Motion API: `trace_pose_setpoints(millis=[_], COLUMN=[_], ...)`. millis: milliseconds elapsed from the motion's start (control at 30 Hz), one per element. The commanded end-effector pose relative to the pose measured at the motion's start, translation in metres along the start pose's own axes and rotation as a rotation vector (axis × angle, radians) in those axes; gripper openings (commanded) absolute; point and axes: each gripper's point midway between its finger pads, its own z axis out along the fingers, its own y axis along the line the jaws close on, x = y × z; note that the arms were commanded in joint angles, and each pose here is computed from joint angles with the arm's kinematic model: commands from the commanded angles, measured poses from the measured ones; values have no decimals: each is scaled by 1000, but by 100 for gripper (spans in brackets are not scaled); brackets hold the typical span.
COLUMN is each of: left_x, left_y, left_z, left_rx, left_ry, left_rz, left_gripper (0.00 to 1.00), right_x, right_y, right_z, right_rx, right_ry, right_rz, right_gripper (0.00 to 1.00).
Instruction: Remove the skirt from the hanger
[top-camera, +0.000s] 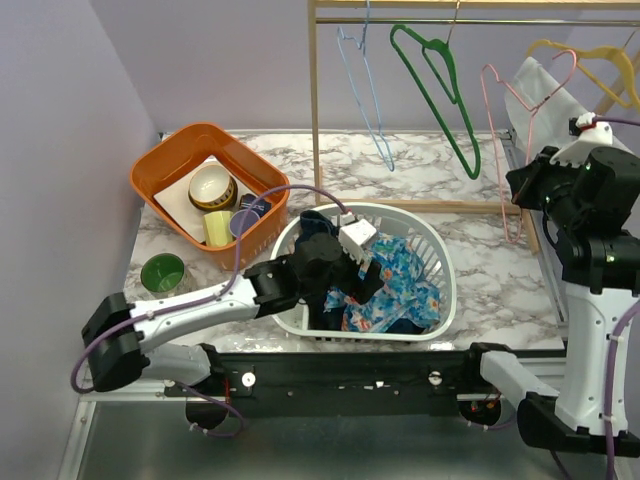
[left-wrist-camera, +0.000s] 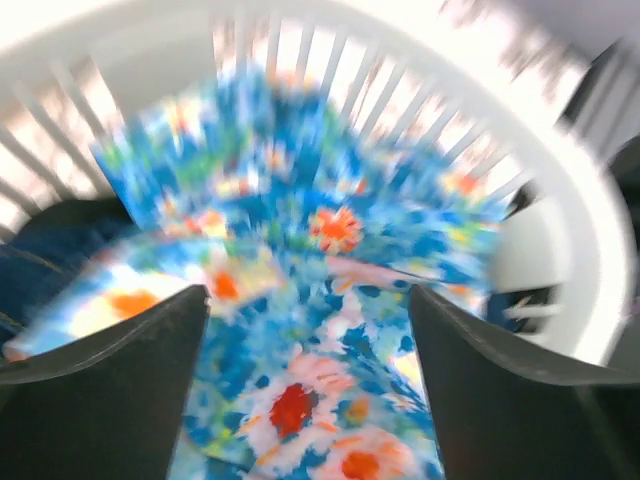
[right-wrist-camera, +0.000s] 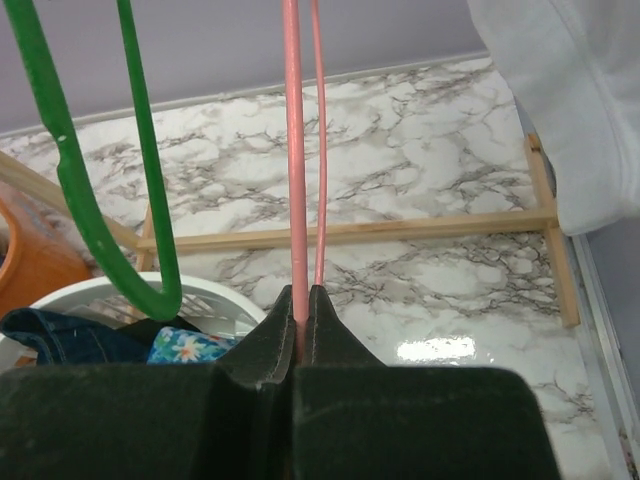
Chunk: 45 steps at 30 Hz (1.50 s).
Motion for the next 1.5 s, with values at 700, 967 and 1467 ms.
trace_pose_setpoints(millis=[700,967,1467], left_x=[-89,-89,-88], left_y=[-3,4,2], left_z=[-135,-144,-144], left_rx=[37,14,24], left_ry=[-272,-327,-312], left_rz=[357,378,378], left_gripper=[99,99,99], right_x=[-99,-74,-74], right_y=[17,11,-4], right_z=[83,112,32], right_rx=[-93,-55,73], right_ry=[-154,-55,-18], right_rz=[-129,-140,-127], right_gripper=[1,2,70])
